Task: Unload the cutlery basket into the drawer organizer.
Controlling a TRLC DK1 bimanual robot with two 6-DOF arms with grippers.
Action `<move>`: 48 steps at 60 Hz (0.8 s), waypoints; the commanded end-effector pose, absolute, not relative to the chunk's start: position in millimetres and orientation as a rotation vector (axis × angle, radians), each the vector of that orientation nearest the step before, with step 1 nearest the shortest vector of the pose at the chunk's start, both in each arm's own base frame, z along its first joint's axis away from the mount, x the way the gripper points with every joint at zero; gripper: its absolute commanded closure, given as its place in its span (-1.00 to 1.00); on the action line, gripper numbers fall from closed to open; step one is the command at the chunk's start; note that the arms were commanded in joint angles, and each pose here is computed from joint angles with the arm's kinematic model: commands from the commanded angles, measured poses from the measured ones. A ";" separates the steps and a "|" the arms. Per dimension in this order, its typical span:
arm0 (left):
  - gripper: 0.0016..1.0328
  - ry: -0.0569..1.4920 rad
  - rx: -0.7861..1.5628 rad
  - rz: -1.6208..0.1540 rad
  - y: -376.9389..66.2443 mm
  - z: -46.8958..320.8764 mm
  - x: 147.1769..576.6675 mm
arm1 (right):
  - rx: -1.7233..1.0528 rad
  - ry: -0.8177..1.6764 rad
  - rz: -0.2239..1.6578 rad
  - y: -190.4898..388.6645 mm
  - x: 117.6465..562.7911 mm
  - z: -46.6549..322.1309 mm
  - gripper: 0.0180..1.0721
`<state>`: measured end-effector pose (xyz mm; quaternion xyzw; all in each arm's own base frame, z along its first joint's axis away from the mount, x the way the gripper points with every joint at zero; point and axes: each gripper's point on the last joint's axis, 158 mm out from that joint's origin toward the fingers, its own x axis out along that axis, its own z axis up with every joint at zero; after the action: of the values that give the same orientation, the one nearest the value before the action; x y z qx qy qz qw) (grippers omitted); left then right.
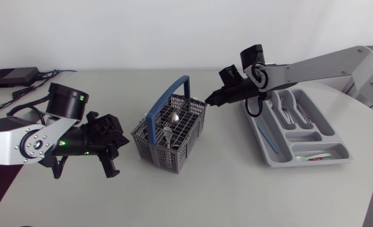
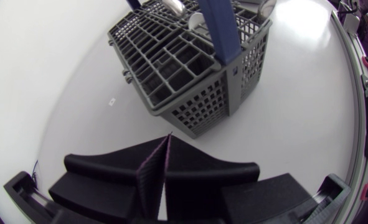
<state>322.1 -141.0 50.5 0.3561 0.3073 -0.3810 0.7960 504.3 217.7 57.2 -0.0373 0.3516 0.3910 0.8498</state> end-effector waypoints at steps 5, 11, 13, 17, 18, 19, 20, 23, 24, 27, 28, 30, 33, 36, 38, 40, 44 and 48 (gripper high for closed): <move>0.57 0.695 0.766 -0.888 -151.1 28.6 308.4 | -0.011 0.761 0.828 219.9 514.6 49.8 0.89; 0.57 0.703 0.767 -0.910 -155.9 24.2 303.5 | 0.003 0.770 0.843 223.6 515.1 49.9 0.89; 0.57 0.701 0.766 -0.916 -157.8 24.3 302.6 | 0.013 0.778 0.858 226.5 513.1 50.2 0.89; 0.57 0.703 0.756 -0.918 -160.4 22.3 303.8 | 0.024 0.786 0.877 229.6 509.4 51.4 0.89; 0.57 0.704 0.755 -0.918 -160.7 21.8 304.5 | 0.027 0.787 0.881 230.1 508.2 52.4 0.89; 0.57 0.702 0.753 -0.916 -161.1 21.4 305.6 | 0.029 0.789 0.887 230.7 506.6 53.4 0.89; 0.57 0.701 0.751 -0.915 -161.5 21.1 306.6 | 0.034 0.795 0.896 231.5 503.9 53.0 0.89; 0.57 0.699 0.750 -0.913 -162.8 19.1 310.3 | 0.034 0.801 0.914 233.1 497.9 54.2 0.89; 0.57 0.696 0.749 -0.911 -163.5 18.5 312.3 | 0.034 0.800 0.919 233.3 495.5 55.6 0.89; 0.57 0.694 0.748 -0.910 -164.5 16.3 315.2 | 0.036 0.804 0.929 234.2 490.5 55.7 0.89; 0.57 0.691 0.748 -0.907 -164.5 16.2 316.8 | 0.034 0.806 0.932 234.9 488.9 55.0 0.89; 0.57 0.686 0.747 -0.905 -165.4 16.0 319.3 | 0.032 0.812 0.941 235.4 484.4 54.4 0.89; 0.57 0.680 0.743 -0.899 -166.3 17.2 323.3 | 0.023 0.820 0.950 235.7 477.9 53.8 0.89; 0.57 0.674 0.737 -0.894 -167.7 18.6 327.3 | 0.018 0.823 0.958 235.7 472.5 54.0 0.89; 0.57 0.669 0.730 -0.886 -168.3 20.3 330.6 | 0.019 0.825 0.960 235.8 468.5 54.8 0.89; 0.57 0.666 0.727 -0.882 -168.5 21.0 332.9 | 0.018 0.827 0.966 236.2 464.8 55.8 0.89; 0.57 0.660 0.724 -0.876 -168.8 22.4 337.3 | 0.013 0.829 0.980 238.7 455.7 57.1 0.89; 0.57 0.654 0.720 -0.866 -167.8 23.2 343.3 | 0.007 0.836 0.991 240.1 444.7 57.0 0.89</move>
<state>328.3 -163.4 17.9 0.3442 0.3150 -0.4076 0.7850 468.2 230.1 53.9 0.0020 0.3830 0.4399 0.8122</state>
